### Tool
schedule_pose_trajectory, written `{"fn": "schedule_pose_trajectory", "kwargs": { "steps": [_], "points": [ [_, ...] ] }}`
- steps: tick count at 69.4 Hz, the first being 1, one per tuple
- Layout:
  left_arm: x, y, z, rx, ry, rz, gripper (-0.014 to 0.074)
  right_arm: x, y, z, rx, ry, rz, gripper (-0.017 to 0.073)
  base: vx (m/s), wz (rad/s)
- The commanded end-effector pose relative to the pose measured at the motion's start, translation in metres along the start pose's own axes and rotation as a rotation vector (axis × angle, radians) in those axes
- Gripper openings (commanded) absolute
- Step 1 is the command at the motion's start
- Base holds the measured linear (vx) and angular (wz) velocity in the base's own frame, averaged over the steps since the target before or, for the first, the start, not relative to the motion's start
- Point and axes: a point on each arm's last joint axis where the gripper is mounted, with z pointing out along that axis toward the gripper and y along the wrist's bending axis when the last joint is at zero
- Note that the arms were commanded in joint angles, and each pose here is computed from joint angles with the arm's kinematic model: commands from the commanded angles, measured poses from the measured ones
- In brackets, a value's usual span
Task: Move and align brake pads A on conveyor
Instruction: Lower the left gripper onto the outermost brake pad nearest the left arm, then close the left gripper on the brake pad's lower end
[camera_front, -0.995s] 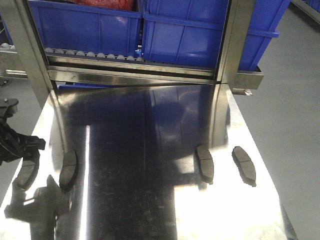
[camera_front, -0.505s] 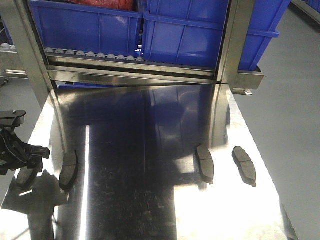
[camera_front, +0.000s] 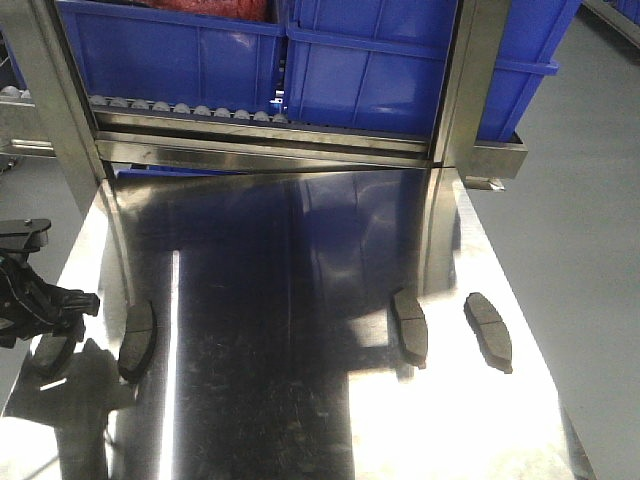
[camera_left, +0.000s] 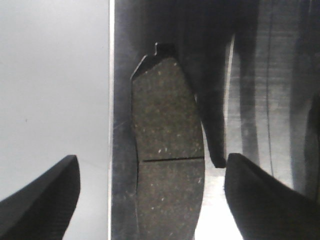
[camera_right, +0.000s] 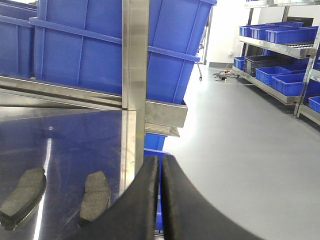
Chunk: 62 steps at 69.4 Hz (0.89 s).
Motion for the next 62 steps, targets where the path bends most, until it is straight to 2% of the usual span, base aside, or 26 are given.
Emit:
{"fn": "schedule_pose_trajectory", "kwargs": {
  "steps": [1,14,62],
  "points": [
    [-0.011,-0.002,-0.018,0.016,-0.093,-0.004,0.053,-0.006,0.0,-0.001,0.006,-0.082,-0.013,-0.0001,0.0,0.0],
    [-0.011,-0.002,-0.018,0.016,-0.093,0.013,0.0521,-0.006,0.0,-0.001,0.006,-0.082,-0.013,-0.0001,0.0,0.0],
    [-0.009,-0.002,-0.006,0.01,-0.041,0.022,0.0521,-0.006,0.0,-0.001,0.006,-0.082,-0.013,-0.0001,0.0,0.0]
  ]
}}
